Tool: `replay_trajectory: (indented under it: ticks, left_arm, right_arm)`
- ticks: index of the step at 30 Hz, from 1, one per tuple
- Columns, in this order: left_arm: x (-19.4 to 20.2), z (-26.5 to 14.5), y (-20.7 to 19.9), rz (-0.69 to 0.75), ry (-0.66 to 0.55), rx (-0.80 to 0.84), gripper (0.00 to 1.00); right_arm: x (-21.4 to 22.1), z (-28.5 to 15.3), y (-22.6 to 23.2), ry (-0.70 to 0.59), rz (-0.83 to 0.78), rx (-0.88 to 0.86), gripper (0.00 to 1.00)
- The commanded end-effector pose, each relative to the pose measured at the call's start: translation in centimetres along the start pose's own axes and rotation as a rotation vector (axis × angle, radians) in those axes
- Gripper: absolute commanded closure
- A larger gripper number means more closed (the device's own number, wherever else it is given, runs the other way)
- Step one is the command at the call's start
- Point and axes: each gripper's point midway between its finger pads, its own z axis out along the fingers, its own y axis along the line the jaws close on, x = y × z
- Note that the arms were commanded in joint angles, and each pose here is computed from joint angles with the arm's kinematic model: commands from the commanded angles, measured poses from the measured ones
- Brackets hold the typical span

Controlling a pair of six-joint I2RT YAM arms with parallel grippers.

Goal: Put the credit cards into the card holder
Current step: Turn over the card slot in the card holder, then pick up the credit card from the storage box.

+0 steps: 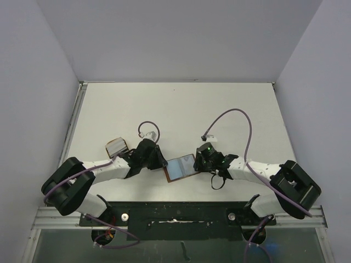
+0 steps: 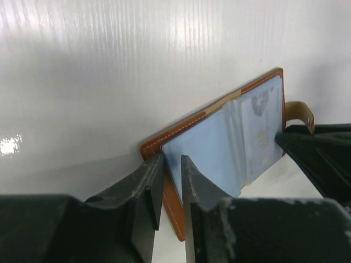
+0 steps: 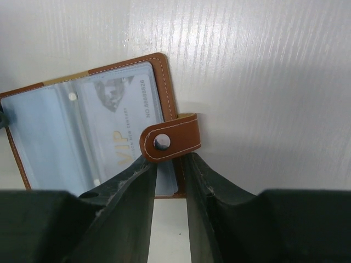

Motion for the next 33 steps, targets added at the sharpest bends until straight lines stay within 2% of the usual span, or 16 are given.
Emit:
replay_trajectory:
  ticks: [1,7,10,18,24,27,33]
  left_arm:
    - [-3.9,-0.8,-3.2,0.052,-0.084,0.078,0.81]
    - [-8.0,-3.6,-3.0,0.183,-0.159,-0.009,0.73]
    - [-10.7,-6.0,-2.6,0.277,-0.208,-0.065,0.71]
    - [-16.6,-12.8,0.1,0.63,-0.328,-0.316,0.67]
    - [-17.0,-15.1,2.0,0.865,-0.268,-0.375,0.55]
    - [-17.4,-15.6,4.0,0.871,-0.224,-0.438,0.52]
    - [-16.2,-14.0,8.9,0.872,-0.096,-0.517,0.5]
  right_arm:
    - [-0.3,-0.8,-0.2,-0.042,0.041,0.017,0.73]
    - [-2.0,-2.5,0.8,-0.092,0.044,-0.023,0.57]
    - [-2.7,-3.4,1.2,-0.114,0.037,-0.046,0.52]
    - [-3.4,-5.1,1.5,-0.146,0.034,-0.082,0.49]
    - [-3.9,-5.8,1.6,-0.163,0.036,-0.096,0.48]
    - [-4.5,-6.2,2.0,-0.175,0.014,-0.109,0.48]
    - [-5.2,-6.7,1.9,-0.173,-0.024,-0.103,0.47]
